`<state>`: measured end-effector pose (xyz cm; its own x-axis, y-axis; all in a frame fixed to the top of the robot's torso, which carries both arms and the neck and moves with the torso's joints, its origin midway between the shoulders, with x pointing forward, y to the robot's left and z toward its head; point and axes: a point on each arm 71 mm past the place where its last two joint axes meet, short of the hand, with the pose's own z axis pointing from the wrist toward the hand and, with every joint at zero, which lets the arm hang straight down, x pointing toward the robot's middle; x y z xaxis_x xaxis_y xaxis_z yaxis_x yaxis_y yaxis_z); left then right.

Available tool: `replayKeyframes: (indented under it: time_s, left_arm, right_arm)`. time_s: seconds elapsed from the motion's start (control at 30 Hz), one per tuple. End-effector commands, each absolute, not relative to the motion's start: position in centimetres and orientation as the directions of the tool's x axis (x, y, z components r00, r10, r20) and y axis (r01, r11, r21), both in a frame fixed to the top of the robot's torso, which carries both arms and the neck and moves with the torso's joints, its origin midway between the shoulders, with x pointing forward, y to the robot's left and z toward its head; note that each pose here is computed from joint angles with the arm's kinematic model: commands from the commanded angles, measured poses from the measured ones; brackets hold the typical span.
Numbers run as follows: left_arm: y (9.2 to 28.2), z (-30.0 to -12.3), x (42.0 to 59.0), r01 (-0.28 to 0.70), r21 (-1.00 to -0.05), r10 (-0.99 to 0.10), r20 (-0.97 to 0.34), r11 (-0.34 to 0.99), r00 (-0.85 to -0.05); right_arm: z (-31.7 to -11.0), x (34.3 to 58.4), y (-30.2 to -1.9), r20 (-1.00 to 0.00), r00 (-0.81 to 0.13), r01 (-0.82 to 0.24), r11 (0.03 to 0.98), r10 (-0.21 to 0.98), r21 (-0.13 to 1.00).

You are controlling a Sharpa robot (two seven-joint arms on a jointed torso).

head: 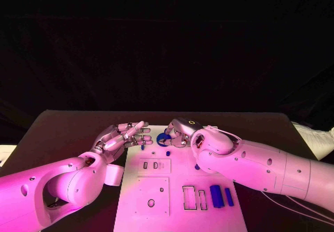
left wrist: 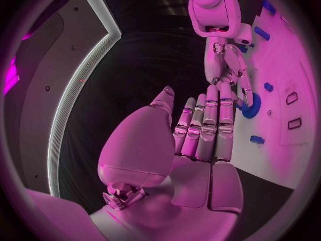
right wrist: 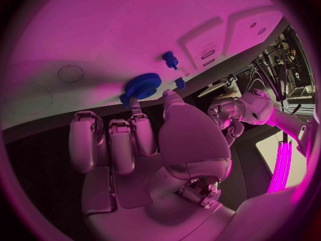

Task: Assemble the parts on the task board

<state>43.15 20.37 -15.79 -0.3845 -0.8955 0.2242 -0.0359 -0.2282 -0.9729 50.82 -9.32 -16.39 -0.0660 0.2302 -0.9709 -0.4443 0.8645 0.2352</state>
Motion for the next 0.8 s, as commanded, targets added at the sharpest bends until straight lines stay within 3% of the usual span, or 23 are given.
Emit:
replayKeyframes:
  time_s: [0.03,0.2,0.43,0.6,0.8]
  left_arm:
    - [20.3,-15.7,43.1,-0.034,-0.971,-0.888,0.231,-0.238,-0.398]
    - [20.7,-15.7,43.3,-0.031,-0.972,-0.893,0.227,-0.234,-0.389]
    - [21.1,-15.8,43.5,-0.033,-0.973,-0.896,0.225,-0.23,-0.383]
    - [21.2,-15.9,43.6,-0.034,-0.973,-0.897,0.224,-0.228,-0.381]
    - [21.2,-16.0,43.7,-0.035,-0.973,-0.898,0.224,-0.228,-0.38]
  right_arm:
    - [-15.1,50.5,-9.9,-0.936,0.024,-0.519,0.805,0.35,0.288]
    - [-14.0,50.2,-12.2,-0.888,-0.036,-0.569,0.721,0.458,0.394]
    - [-13.0,49.6,-17.7,-0.831,-0.192,-0.537,0.652,0.522,0.535]
    - [-13.0,49.2,-22.2,-0.821,-0.227,-0.482,0.672,0.523,0.561]
    - [-13.8,49.1,-27.7,-0.829,-0.201,-0.401,0.729,0.521,0.555]
